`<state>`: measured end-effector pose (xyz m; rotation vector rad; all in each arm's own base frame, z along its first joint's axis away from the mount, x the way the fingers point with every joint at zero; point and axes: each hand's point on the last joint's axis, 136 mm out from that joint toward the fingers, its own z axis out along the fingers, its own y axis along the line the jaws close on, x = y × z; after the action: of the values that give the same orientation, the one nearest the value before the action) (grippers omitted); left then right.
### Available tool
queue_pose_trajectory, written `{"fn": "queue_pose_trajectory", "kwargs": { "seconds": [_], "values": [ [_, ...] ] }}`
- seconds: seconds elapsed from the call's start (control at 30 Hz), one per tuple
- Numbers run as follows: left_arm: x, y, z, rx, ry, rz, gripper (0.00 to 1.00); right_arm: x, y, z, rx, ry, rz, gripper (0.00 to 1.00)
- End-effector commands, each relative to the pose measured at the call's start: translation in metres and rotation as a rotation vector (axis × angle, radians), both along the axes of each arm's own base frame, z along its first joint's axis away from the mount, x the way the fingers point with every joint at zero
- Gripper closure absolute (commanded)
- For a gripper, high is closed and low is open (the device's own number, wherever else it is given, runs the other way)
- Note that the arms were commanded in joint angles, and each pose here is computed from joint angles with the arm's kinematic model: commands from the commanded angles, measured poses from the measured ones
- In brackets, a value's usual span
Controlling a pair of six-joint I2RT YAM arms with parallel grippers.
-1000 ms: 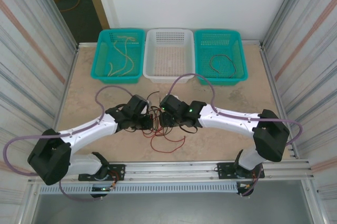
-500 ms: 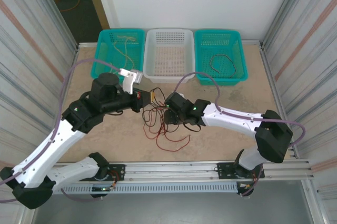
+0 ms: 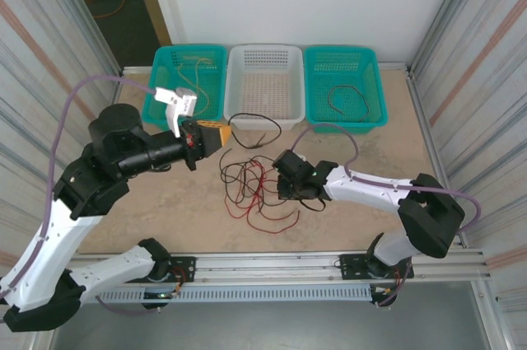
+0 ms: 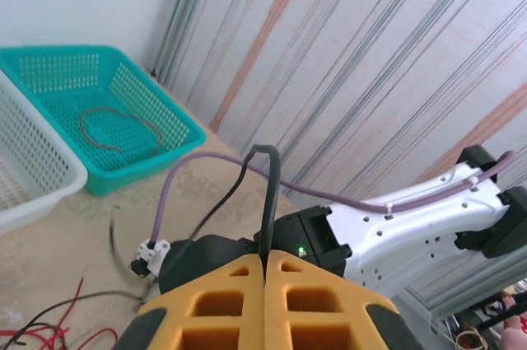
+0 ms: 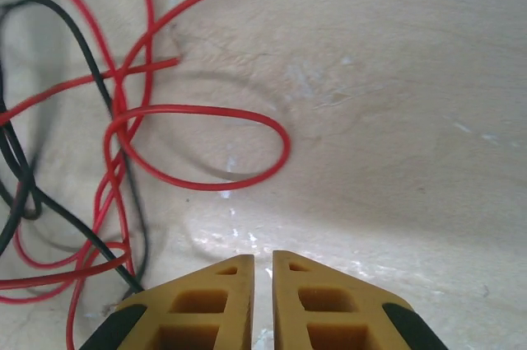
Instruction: Untangle the cables
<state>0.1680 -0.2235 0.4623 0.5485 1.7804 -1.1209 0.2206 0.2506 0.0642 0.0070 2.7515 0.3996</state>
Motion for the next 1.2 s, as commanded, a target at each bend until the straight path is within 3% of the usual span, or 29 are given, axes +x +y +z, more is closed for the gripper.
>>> {"fn": "queue_pose_trajectory", "kwargs": {
  "seconds": [0.0,0.07,0.2,0.3,0.5,0.73,1.0,1.03,1.13,1.17],
  "values": [
    [0.008,0.018,0.018,-0.007,-0.049,0.088,1.0,0.001,-0.014,-0.002,0.026,0.026,-0.075,0.86],
    [0.015,0.025,0.023,-0.02,-0.056,0.127,1.0,-0.001,-0.017,-0.005,0.033,0.039,-0.08,0.83],
    [0.038,0.03,0.032,-0.048,-0.04,0.168,1.0,-0.002,-0.015,0.004,0.052,0.014,-0.047,0.45],
    [0.067,0.027,0.036,-0.061,-0.053,0.197,1.0,0.0,-0.015,0.022,0.07,-0.045,-0.027,0.33],
    [0.155,0.016,0.038,-0.163,0.031,0.229,1.0,0.002,-0.036,0.06,0.036,-0.154,-0.041,0.33],
    [0.252,-0.01,0.014,-0.158,0.086,0.271,1.0,-0.007,-0.056,0.077,0.05,-0.207,-0.066,0.31],
    [0.335,-0.033,-0.059,-0.126,0.259,0.324,1.0,-0.009,-0.062,0.077,0.047,-0.214,-0.072,0.31],
    [0.344,-0.032,-0.074,-0.108,0.282,0.346,0.93,-0.009,-0.062,0.078,0.047,-0.218,-0.071,0.31],
    [0.36,-0.033,-0.113,-0.077,0.349,0.385,0.56,-0.01,-0.065,0.082,0.042,-0.23,-0.07,0.31],
    [0.363,-0.035,-0.121,-0.073,0.361,0.376,0.49,-0.01,-0.067,0.084,0.039,-0.236,-0.071,0.31]
  ]
}}
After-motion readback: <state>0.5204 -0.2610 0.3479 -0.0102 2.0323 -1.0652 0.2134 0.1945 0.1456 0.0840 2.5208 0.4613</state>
